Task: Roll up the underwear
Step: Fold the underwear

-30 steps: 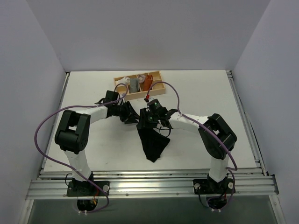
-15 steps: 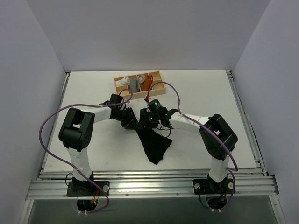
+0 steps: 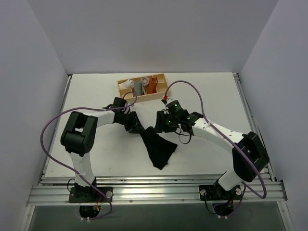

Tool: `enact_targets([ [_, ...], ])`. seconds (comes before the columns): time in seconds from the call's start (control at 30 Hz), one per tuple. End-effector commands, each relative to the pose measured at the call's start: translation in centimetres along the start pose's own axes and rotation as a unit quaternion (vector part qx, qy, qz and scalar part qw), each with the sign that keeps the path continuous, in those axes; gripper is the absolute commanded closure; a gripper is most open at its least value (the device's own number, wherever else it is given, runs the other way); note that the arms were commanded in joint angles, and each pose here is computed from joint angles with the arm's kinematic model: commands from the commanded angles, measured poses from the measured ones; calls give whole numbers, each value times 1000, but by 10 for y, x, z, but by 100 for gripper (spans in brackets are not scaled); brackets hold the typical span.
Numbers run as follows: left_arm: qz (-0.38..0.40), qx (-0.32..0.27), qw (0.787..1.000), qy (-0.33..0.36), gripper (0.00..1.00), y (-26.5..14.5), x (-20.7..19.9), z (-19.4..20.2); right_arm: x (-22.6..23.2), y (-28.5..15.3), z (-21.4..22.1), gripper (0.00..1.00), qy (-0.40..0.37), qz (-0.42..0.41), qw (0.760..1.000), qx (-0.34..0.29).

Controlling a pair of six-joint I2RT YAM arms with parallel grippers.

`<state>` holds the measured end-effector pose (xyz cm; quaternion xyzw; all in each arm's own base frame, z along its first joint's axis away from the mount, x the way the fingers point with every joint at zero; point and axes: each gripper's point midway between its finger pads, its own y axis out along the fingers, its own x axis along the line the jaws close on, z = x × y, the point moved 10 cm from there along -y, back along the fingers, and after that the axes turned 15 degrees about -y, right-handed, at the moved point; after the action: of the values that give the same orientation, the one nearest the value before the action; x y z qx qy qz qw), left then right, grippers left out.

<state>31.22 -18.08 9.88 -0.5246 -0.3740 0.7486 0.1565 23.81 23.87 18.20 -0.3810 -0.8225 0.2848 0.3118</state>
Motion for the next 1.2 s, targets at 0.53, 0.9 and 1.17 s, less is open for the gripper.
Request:
enact_targets([
  [0.53, -59, -27, 998, 23, 67, -3, 30, -20, -29, -22, 60, 52, -100, 60, 981, 156],
  [0.9, -51, -30, 998, 23, 67, -3, 25, -24, -23, 5, 83, 52, -173, 93, 957, 214],
  [1.17, -48, -33, 998, 24, 67, -7, 21, -23, -17, 4, 86, 52, -200, 133, 948, 207],
])
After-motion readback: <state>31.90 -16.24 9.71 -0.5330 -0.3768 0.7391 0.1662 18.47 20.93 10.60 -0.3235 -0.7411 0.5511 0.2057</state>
